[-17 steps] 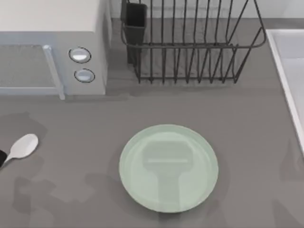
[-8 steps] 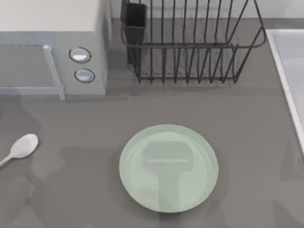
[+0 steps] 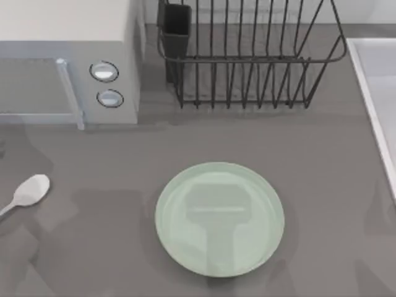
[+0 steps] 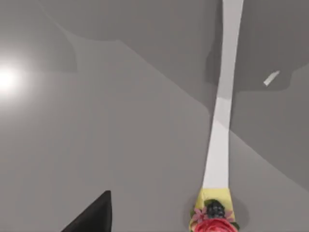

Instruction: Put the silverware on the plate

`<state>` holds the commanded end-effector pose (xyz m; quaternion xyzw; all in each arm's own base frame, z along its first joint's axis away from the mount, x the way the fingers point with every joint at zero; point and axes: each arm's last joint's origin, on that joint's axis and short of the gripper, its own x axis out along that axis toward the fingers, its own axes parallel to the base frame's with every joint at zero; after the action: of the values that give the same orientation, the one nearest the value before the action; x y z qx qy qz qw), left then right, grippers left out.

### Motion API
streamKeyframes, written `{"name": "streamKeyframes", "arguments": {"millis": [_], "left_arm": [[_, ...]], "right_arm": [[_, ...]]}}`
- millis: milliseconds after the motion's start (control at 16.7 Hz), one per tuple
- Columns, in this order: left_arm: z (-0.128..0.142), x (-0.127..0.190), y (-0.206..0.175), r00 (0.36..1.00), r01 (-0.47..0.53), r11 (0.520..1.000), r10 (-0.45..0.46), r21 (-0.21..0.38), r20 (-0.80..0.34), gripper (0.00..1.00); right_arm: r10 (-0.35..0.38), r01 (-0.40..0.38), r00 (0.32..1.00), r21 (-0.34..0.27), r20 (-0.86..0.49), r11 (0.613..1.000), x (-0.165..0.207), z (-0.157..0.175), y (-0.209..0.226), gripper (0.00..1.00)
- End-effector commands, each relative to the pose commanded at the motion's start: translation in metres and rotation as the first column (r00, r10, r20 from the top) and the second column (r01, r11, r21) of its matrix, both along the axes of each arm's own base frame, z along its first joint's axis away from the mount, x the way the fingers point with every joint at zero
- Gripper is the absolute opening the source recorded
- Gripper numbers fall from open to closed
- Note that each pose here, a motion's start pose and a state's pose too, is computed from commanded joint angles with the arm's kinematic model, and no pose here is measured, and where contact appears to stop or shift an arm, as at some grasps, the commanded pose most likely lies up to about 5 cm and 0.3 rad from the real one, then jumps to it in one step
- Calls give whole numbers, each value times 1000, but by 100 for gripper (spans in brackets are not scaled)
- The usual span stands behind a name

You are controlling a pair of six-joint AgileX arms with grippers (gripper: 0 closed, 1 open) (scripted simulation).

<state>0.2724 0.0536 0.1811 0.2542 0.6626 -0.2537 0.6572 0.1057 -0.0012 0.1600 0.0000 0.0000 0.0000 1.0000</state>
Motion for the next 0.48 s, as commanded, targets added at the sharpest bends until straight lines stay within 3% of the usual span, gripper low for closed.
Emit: {"name": "streamKeyframes", "arguments": {"millis": [480], "left_arm": [[-83, 0, 1, 1000, -1, 1000, 1, 1, 8, 100]], "right_arm": [[0, 0, 1000, 0, 0, 1000, 0, 0, 0, 100]]}}
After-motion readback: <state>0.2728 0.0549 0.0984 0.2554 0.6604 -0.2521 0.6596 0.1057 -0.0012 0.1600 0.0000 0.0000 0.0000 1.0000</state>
